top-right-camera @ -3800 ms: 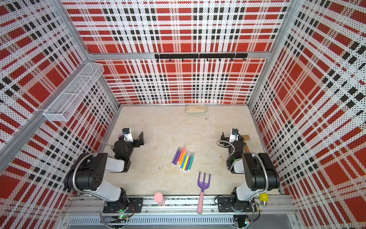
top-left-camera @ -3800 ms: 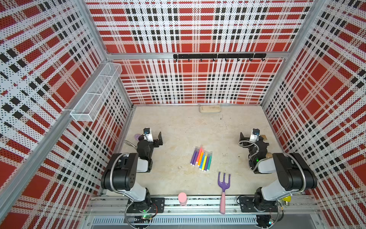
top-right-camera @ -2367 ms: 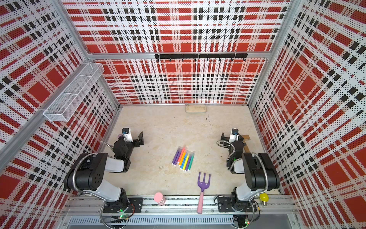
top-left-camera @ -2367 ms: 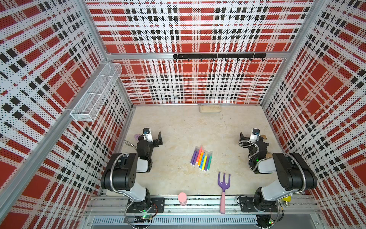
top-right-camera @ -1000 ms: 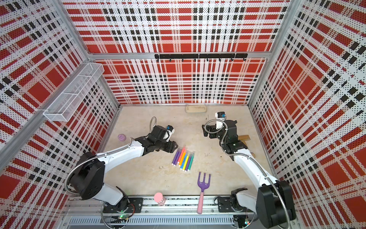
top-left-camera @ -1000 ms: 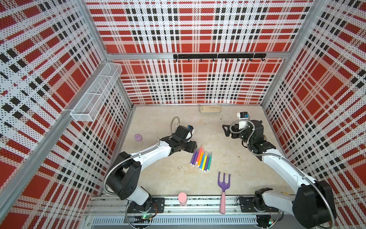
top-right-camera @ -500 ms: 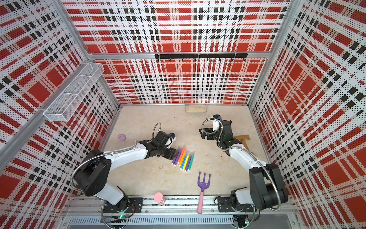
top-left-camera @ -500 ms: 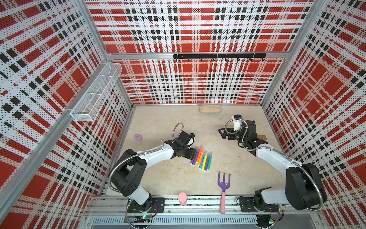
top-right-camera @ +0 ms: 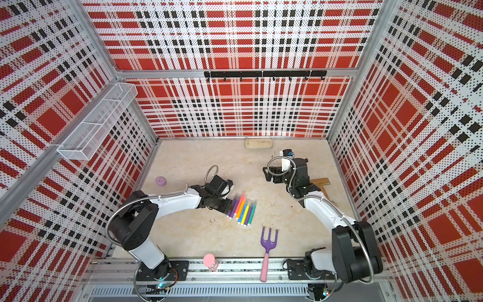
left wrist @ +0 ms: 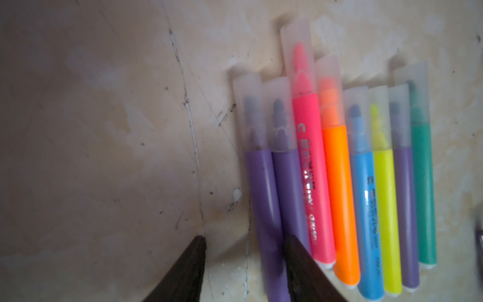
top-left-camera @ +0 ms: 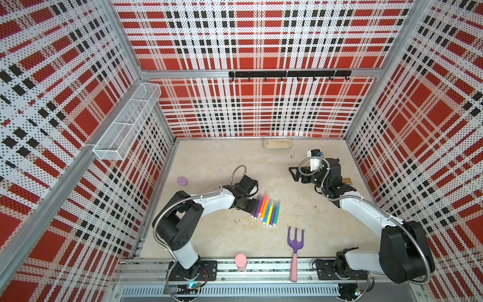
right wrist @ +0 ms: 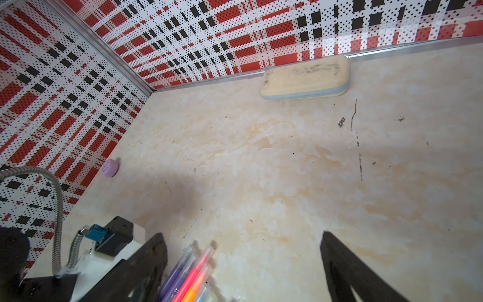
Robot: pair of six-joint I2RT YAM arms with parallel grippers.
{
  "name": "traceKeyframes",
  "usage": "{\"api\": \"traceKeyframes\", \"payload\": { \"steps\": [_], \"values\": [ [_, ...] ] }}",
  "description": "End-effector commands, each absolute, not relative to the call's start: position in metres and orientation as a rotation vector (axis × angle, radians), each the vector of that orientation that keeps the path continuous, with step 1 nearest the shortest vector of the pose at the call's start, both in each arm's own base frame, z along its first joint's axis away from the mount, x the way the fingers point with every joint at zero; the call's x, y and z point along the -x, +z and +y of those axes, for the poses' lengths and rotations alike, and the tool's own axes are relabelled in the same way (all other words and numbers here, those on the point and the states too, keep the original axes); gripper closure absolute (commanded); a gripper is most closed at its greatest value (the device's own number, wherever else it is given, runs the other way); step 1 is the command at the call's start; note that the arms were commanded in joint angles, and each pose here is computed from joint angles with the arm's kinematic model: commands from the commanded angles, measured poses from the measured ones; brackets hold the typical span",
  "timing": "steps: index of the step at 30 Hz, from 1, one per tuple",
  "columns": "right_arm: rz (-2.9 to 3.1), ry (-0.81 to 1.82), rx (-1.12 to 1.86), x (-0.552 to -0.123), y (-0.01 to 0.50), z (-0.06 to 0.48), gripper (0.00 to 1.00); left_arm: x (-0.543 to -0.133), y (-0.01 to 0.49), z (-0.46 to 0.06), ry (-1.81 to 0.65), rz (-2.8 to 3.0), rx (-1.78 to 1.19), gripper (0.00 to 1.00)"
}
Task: Remove pen caps from pens
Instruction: Pick up the pen from the center of the table.
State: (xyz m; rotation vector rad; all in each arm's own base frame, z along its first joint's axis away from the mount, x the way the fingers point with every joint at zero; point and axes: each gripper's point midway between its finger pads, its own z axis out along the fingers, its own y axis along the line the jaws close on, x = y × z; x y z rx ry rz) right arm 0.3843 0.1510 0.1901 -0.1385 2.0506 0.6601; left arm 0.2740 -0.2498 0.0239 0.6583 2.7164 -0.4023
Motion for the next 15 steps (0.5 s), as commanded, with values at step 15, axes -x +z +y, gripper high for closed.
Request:
{"api": "traceKeyframes", "payload": {
  "steps": [15],
  "values": [
    [2.005, 0.682, 0.116, -0.384, 0.200, 0.152, 0.04, -0.269, 0.006, -0.248, -0.297, 2.794, -0.700, 0.68]
  ]
}}
